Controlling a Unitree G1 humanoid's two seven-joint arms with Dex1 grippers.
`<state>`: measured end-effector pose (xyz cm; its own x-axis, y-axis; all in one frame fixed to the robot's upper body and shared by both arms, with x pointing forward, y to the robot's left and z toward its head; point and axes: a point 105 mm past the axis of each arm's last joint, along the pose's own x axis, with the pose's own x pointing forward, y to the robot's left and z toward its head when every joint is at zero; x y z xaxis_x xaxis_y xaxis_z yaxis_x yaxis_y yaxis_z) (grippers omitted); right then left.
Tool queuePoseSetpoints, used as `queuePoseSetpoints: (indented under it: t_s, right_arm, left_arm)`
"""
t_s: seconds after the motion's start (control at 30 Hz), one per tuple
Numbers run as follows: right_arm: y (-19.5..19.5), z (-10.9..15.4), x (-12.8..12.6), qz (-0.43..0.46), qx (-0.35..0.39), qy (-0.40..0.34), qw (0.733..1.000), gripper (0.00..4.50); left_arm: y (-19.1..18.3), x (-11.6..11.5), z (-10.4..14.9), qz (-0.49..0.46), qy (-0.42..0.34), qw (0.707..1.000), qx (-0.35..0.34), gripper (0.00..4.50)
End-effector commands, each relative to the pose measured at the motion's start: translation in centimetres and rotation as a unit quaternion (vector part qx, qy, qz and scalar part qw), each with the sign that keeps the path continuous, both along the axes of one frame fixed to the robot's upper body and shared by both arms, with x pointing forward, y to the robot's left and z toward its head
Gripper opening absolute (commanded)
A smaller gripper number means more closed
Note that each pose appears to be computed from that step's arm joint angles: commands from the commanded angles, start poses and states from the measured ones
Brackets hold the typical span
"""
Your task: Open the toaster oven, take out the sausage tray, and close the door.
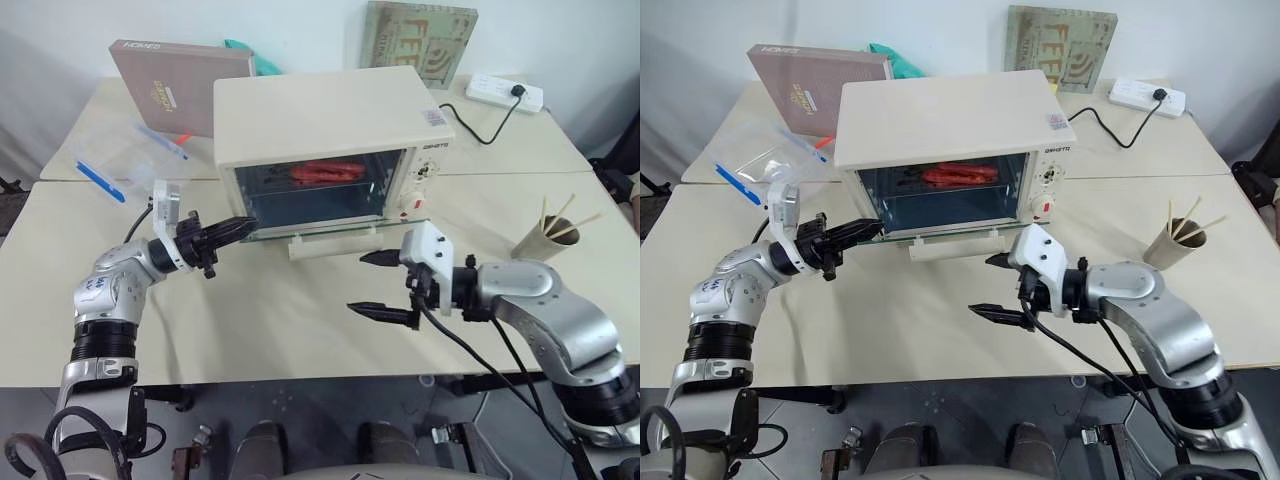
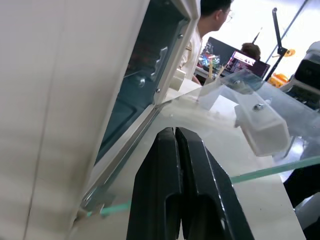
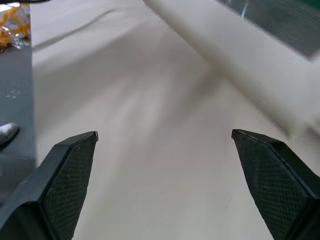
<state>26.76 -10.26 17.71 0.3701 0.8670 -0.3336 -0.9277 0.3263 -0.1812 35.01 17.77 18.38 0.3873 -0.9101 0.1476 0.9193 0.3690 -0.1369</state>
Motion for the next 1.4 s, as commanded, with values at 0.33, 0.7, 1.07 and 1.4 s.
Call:
queuePoseSetpoints:
  t_s: [0.33,0.7,1.07,1.4]
  right_arm:
    - [-6.8,1.1,-4.0,-0.044,-0.112,0.039,0.992,4.5]
    - [-4.4,6.4,-0.6,-0.078,-0.055,-0.102,0.99,4.5]
    - [3.1,4.5,6.8,-0.108,-0.172,-0.272,0.94,4.5]
    - [8.1,4.7,12.1,-0.124,-0.249,-0.448,0.85,4.5]
  left_arm:
    - [-0.9,-1.2,-1.8,-0.068,0.015,0.995,0.078,0.06]
    - [-2.2,-2.2,-4.8,-0.11,0.033,0.98,0.164,0.06]
    - [-1.5,-1.7,-3.0,-0.064,-0.015,0.989,0.132,0.06]
    - [0.9,-3.3,1.7,0.035,-0.057,0.997,-0.037,0.06]
